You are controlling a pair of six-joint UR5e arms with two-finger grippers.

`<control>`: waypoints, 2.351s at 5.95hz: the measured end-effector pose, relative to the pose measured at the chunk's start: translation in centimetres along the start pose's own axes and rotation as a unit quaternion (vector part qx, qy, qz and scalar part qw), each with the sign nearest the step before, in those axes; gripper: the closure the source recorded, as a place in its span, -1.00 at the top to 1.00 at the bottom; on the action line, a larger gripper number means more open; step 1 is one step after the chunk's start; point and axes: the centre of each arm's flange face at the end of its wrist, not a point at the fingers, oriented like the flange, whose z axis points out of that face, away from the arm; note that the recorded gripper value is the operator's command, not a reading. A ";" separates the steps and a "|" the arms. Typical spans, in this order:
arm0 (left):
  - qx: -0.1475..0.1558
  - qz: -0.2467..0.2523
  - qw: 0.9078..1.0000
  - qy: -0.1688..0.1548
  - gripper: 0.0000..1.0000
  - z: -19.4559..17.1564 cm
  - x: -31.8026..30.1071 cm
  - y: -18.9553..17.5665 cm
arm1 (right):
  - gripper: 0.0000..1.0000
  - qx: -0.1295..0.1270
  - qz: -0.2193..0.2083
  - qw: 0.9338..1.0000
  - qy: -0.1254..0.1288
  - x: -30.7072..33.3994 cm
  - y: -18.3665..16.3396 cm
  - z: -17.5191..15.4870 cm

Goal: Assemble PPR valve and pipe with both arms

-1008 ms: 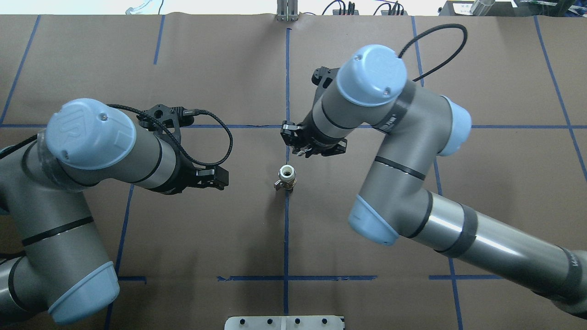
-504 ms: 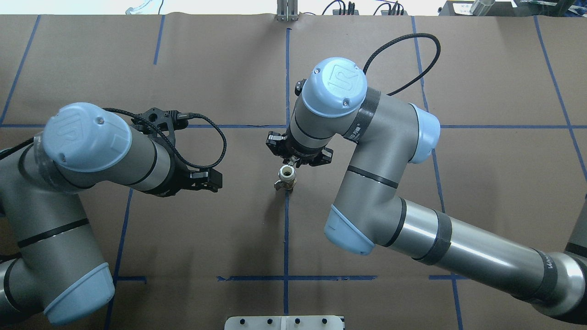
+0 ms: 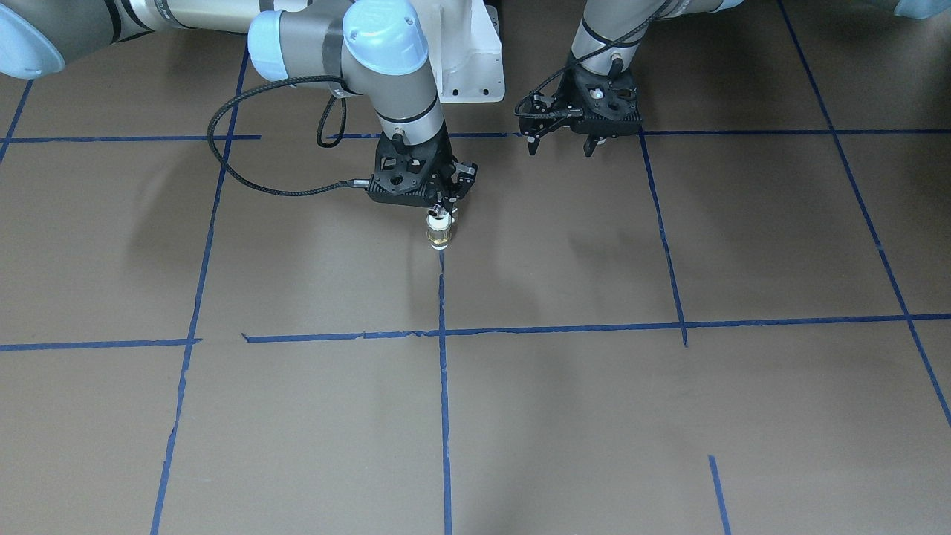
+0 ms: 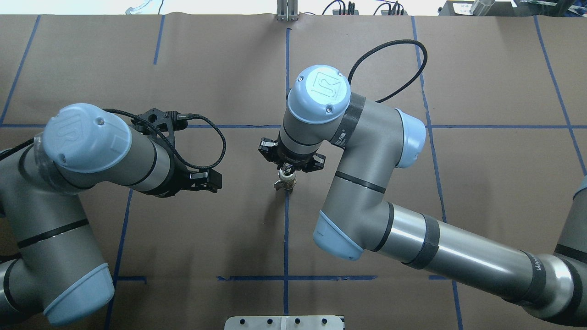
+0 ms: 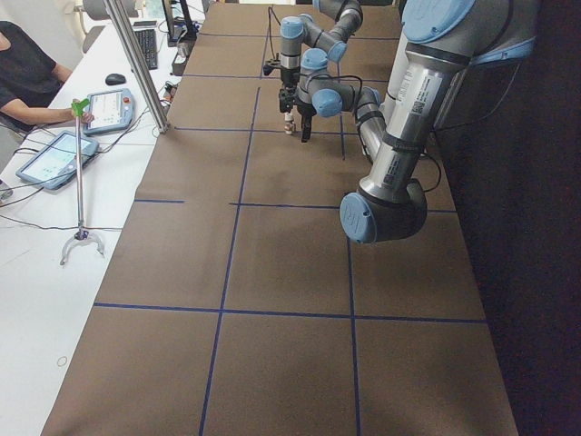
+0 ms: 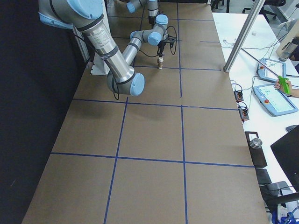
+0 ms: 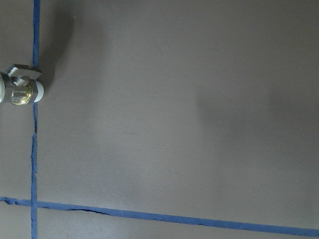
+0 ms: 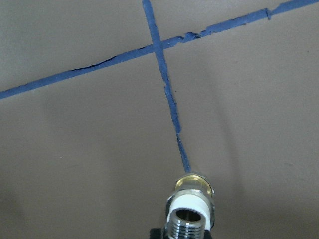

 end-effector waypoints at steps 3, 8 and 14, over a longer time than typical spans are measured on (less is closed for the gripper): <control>0.000 0.000 1.000 0.001 0.91 0.0 0.1 0.0 | -0.97 0.003 0.001 1.000 0.007 0.2 -0.1 0.7; 0.001 0.000 1.000 0.001 0.91 -0.1 0.1 0.0 | 0.47 0.003 0.001 1.000 0.013 0.5 0.1 1.4; -0.004 0.002 1.000 -0.012 0.97 0.6 -1.6 0.2 | 0.99 0.030 -0.002 0.999 -0.040 5.3 -1.2 -5.8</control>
